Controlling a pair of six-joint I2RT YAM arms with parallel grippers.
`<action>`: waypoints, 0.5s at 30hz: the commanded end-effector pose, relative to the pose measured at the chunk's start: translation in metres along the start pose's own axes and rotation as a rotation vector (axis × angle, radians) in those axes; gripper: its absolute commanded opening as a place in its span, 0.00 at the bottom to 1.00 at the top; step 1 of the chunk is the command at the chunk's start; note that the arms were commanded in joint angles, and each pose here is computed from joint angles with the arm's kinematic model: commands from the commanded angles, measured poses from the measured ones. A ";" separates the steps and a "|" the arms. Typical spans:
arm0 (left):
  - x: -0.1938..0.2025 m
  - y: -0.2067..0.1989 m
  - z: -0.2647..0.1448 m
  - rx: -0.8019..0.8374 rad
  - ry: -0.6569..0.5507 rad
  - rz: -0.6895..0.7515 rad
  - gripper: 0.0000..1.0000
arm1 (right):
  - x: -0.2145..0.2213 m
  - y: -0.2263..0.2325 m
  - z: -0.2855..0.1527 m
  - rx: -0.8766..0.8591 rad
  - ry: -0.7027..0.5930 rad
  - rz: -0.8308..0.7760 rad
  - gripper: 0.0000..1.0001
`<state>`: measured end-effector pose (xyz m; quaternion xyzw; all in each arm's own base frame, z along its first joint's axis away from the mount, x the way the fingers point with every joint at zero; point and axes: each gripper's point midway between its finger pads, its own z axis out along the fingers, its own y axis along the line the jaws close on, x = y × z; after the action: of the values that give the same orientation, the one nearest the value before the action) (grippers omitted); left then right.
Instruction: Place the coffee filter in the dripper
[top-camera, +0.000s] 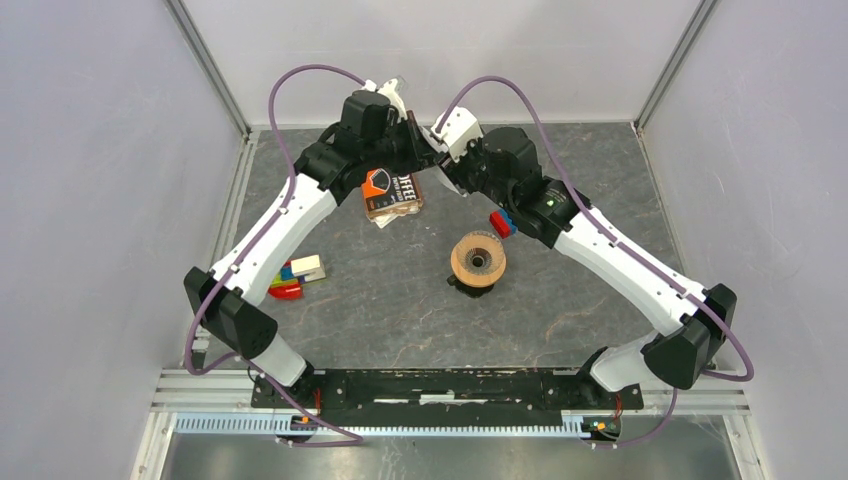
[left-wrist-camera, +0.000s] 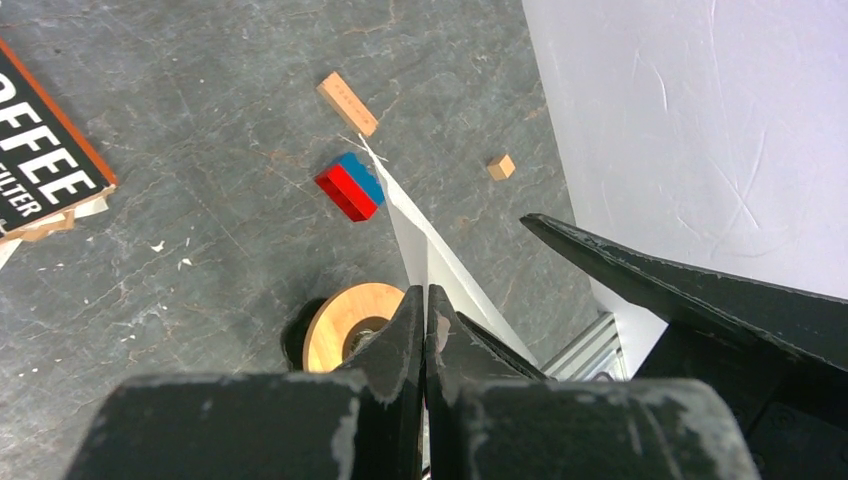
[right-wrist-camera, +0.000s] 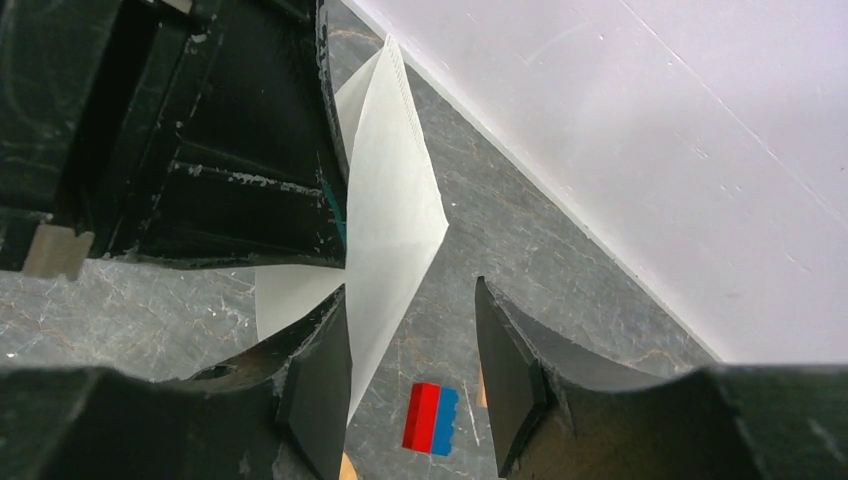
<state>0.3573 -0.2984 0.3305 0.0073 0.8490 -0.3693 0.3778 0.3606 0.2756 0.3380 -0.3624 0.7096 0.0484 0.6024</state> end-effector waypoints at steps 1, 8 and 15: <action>-0.006 -0.028 -0.012 0.115 -0.030 0.011 0.02 | -0.012 -0.006 -0.005 0.030 -0.040 0.009 0.50; 0.000 -0.018 -0.012 0.063 -0.046 0.112 0.02 | -0.011 -0.015 -0.006 0.079 -0.030 0.014 0.32; 0.002 -0.012 -0.010 0.004 -0.068 0.212 0.02 | -0.006 -0.025 -0.009 0.135 -0.010 0.012 0.16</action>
<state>0.3483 -0.3091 0.3184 0.0499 0.8500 -0.3537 0.3872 0.3662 0.2644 0.3381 -0.3422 0.7184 0.0197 0.6053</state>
